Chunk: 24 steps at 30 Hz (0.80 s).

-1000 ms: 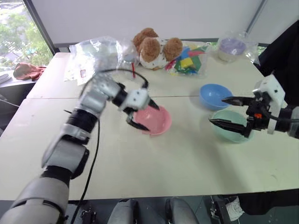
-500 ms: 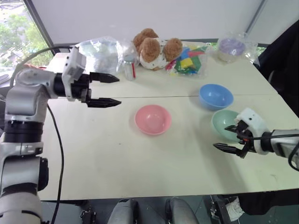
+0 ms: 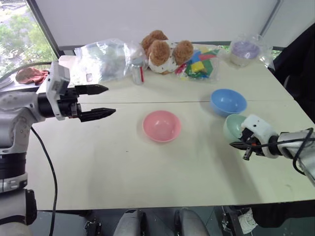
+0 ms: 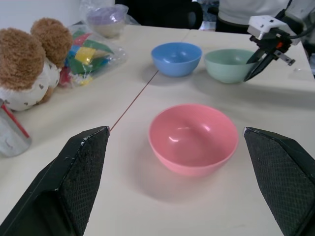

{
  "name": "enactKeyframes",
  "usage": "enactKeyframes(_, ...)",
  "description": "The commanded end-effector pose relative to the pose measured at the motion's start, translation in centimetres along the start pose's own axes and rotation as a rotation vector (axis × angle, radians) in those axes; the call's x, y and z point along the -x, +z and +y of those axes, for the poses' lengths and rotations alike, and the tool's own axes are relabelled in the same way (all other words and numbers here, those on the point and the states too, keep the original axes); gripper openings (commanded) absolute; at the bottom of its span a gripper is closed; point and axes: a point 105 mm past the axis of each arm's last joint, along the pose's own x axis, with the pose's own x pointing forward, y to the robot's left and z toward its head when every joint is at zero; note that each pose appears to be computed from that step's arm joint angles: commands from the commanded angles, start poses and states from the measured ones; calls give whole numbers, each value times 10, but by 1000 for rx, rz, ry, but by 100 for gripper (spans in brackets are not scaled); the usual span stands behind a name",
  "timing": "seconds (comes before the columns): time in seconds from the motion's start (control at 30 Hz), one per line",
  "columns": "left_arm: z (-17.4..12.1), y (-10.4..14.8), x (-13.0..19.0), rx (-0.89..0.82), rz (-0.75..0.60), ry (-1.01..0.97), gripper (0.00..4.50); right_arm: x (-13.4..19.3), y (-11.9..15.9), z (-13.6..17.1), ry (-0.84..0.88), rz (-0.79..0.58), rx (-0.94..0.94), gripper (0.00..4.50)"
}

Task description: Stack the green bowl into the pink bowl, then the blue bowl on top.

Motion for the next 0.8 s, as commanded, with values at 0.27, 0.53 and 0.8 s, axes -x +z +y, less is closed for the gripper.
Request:
enactKeyframes(0.27,5,22,16,-37,-64,88,450,18,153,43,241,-441,483,4)
enactKeyframes(0.53,-3,23,19,-19,-84,108,450,-26,188,67,386,-485,658,4)
enactKeyframes(0.8,-12,21,20,-12,-80,134,450,-51,197,70,433,-444,771,4)
